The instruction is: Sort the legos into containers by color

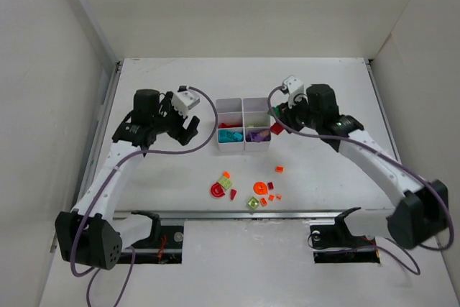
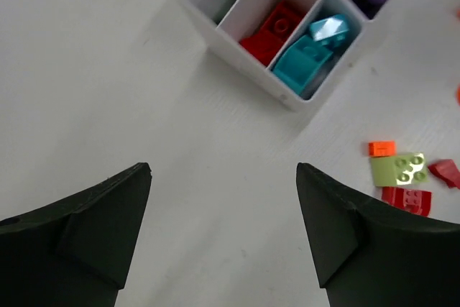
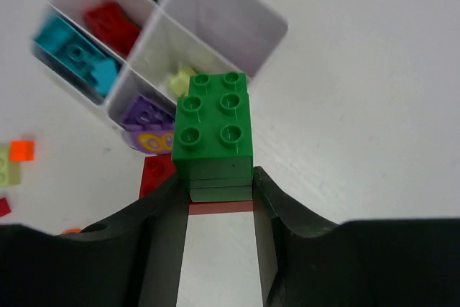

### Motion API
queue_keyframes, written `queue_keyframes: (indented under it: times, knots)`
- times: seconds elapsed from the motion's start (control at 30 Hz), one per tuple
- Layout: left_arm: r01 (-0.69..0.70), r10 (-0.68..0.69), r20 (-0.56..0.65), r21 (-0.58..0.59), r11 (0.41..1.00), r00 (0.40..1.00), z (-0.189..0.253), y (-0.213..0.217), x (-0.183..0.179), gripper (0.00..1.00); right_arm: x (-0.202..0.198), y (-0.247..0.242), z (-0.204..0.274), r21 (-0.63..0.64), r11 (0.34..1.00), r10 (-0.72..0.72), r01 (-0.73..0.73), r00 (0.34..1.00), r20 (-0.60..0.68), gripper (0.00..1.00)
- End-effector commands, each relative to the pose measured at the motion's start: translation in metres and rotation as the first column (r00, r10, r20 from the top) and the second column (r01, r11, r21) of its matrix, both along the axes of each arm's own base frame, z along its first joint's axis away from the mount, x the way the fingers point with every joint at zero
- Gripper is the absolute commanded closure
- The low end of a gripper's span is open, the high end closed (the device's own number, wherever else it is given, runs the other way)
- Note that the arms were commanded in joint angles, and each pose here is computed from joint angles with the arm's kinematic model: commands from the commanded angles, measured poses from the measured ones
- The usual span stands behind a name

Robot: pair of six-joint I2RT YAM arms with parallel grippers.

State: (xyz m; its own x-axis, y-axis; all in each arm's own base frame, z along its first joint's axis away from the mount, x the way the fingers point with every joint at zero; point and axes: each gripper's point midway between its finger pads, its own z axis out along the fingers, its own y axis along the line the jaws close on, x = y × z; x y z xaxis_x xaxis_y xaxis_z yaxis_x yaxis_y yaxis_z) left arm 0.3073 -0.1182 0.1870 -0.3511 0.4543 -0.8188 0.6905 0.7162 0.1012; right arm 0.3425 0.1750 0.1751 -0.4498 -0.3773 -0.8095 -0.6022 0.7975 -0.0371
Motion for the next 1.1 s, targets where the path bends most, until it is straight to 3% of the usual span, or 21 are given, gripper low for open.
queue_keyframes:
  times: [0.0, 0.03, 0.1, 0.17, 0.2, 0.33, 0.43, 0.53, 0.6, 0.67, 0.87, 1.07]
  knots:
    - [0.408, -0.405, 0.083, -0.028, 0.912, 0.911, 0.038, -0.043, -0.035, 0.20, -0.002, 0.004, 0.073, -0.013, 0.994, 0.111, -0.112, 0.954, 0.278, 1.00]
    - [0.507, -0.499, 0.126, -0.039, 0.861, 0.858, 0.054, -0.056, -0.041, 0.13, -0.009, 0.000, 0.093, -0.026, 0.992, 0.123, -0.121, 0.938, 0.323, 1.00]
    - [0.577, -0.561, 0.177, -0.056, 0.815, 0.809, 0.073, -0.068, -0.044, 0.09, -0.018, 0.002, 0.111, -0.033, 0.988, 0.153, -0.151, 0.924, 0.351, 1.00]
    - [0.628, -0.599, 0.227, -0.083, 0.774, 0.768, 0.097, -0.079, -0.043, 0.09, -0.032, 0.007, 0.131, -0.053, 0.978, 0.206, -0.201, 0.905, 0.372, 1.00]
    - [0.691, -0.650, 0.259, -0.111, 0.715, 0.714, 0.108, -0.091, -0.054, 0.09, -0.038, 0.012, 0.134, -0.052, 0.973, 0.228, -0.225, 0.902, 0.367, 1.00]
    - [0.806, -0.732, 0.383, -0.062, 0.588, 0.564, 0.150, -0.120, -0.072, 0.13, -0.071, 0.042, 0.148, -0.045, 0.922, 0.373, -0.384, 0.852, 0.366, 1.00]
    - [0.853, -0.762, 0.452, 0.005, 0.522, 0.464, 0.180, -0.138, -0.089, 0.17, -0.093, 0.063, 0.159, -0.014, 0.883, 0.438, -0.469, 0.813, 0.385, 1.00]
    - [0.857, -0.775, 0.475, 0.078, 0.509, 0.417, 0.186, -0.149, -0.091, 0.19, -0.106, 0.082, 0.165, 0.035, 0.848, 0.472, -0.529, 0.784, 0.403, 1.00]
    - [0.869, -0.794, 0.493, 0.138, 0.475, 0.355, 0.188, -0.158, -0.098, 0.11, -0.110, 0.087, 0.171, 0.050, 0.836, 0.479, -0.546, 0.772, 0.418, 1.00]
    - [0.883, -0.816, 0.477, 0.156, 0.444, 0.326, 0.184, -0.165, -0.107, 0.04, -0.112, 0.094, 0.165, 0.061, 0.824, 0.495, -0.563, 0.770, 0.403, 1.00]
    - [0.903, -0.837, 0.444, 0.125, 0.412, 0.320, 0.180, -0.178, -0.115, 0.05, -0.118, 0.108, 0.165, 0.072, 0.799, 0.522, -0.597, 0.749, 0.407, 1.00]
    - [0.917, -0.852, 0.420, 0.104, 0.386, 0.311, 0.172, -0.186, -0.120, 0.28, -0.124, 0.118, 0.162, 0.088, 0.787, 0.534, -0.611, 0.745, 0.401, 1.00]
